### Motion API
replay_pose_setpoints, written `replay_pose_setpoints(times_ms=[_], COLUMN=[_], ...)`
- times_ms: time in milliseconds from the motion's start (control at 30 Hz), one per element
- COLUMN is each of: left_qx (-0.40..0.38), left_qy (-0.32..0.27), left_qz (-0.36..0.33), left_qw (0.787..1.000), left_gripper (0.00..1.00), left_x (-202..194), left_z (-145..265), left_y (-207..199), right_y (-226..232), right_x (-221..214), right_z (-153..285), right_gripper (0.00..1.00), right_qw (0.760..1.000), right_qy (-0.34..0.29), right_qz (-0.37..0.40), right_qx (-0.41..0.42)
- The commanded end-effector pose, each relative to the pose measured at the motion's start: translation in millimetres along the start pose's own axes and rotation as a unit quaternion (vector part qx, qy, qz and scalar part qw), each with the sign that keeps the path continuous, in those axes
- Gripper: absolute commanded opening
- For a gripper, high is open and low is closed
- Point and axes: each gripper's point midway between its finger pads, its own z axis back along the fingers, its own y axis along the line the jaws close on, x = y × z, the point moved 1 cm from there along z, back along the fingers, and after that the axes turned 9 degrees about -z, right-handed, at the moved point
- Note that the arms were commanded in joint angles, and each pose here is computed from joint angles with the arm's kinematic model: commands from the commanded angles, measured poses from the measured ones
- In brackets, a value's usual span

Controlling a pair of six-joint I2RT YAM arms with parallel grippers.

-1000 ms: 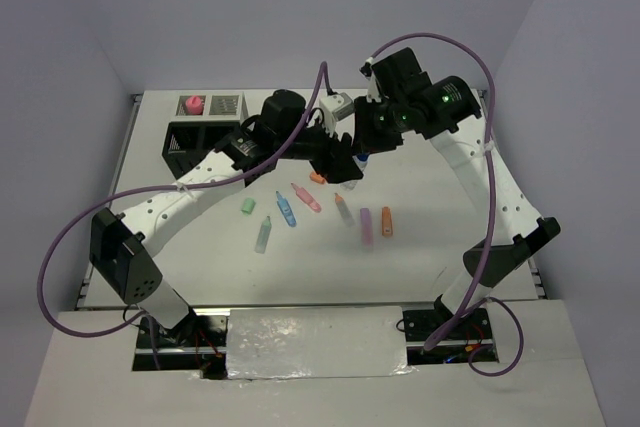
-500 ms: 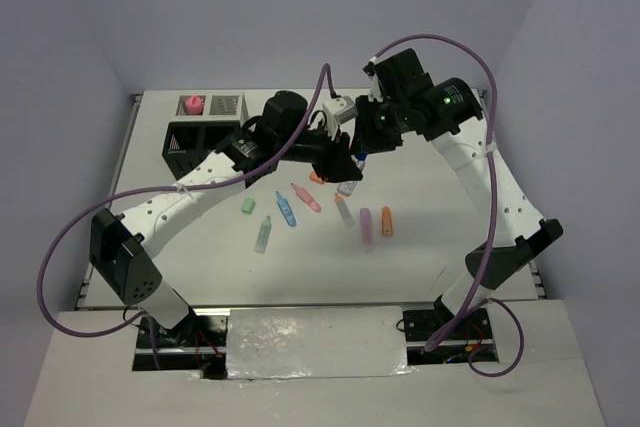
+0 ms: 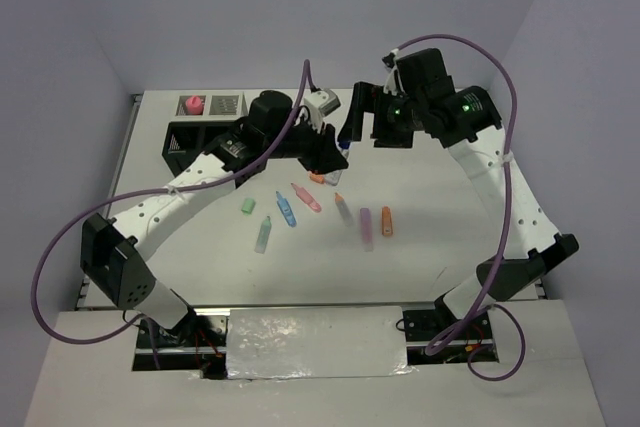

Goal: Sort the stationery into containers
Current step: Pick up the stationery from the center of the board, then place the pen in the storage box.

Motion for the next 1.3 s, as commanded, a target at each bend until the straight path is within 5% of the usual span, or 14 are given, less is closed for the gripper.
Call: replay_pose_setpoints(times_ms=[0, 200, 233, 300, 333, 600, 733, 1000, 1267], left_qx=[0.031, 0.214, 0.302, 0.355, 0.429, 0.543, 0.592, 0.560, 0.555], left_qy=[-0.044, -0.057, -0.063, -0.089, -0.090, -0.172, -0.161, -0.166, -0.167], left_qz=[-0.013, 0.025, 0.043, 0.056, 0.074, 0.098, 0.102, 0.100, 0.113], left_qw=[0.998, 0.975, 0.950, 0.929, 0.896, 0.816, 0.783, 0.806, 0.807], left_gripper=[0.00, 0.00, 0.00, 0.00, 0.00, 0.00, 0.00, 0.00, 0.00], left_x=[26, 26, 27, 37, 28, 53, 31, 12, -16], left_z=[12, 44, 66, 86, 109, 158, 177, 166, 162], left_y=[12, 109, 154, 191, 232, 358, 404, 423, 407], right_y=[18, -17, -23, -16, -17, -46, -54, -57, -49], right_x=[19, 55, 57, 49, 44, -3, -14, -22, -11], right_z=[27, 72, 73, 88, 82, 60, 58, 60, 58], right_gripper=[1.00, 1.00, 1.00, 1.00, 1.00, 1.00, 1.00, 1.00, 1.00], right_qw=[0.997, 0.984, 0.982, 0.980, 0.981, 0.991, 0.994, 0.996, 0.996], right_qy=[-0.053, -0.158, -0.168, -0.178, -0.170, -0.112, -0.095, -0.075, -0.073], right_qz=[-0.020, -0.071, -0.072, -0.051, -0.043, -0.024, -0.014, -0.004, 0.001], right_qx=[0.056, 0.038, 0.042, 0.070, 0.079, 0.062, 0.051, 0.043, 0.052])
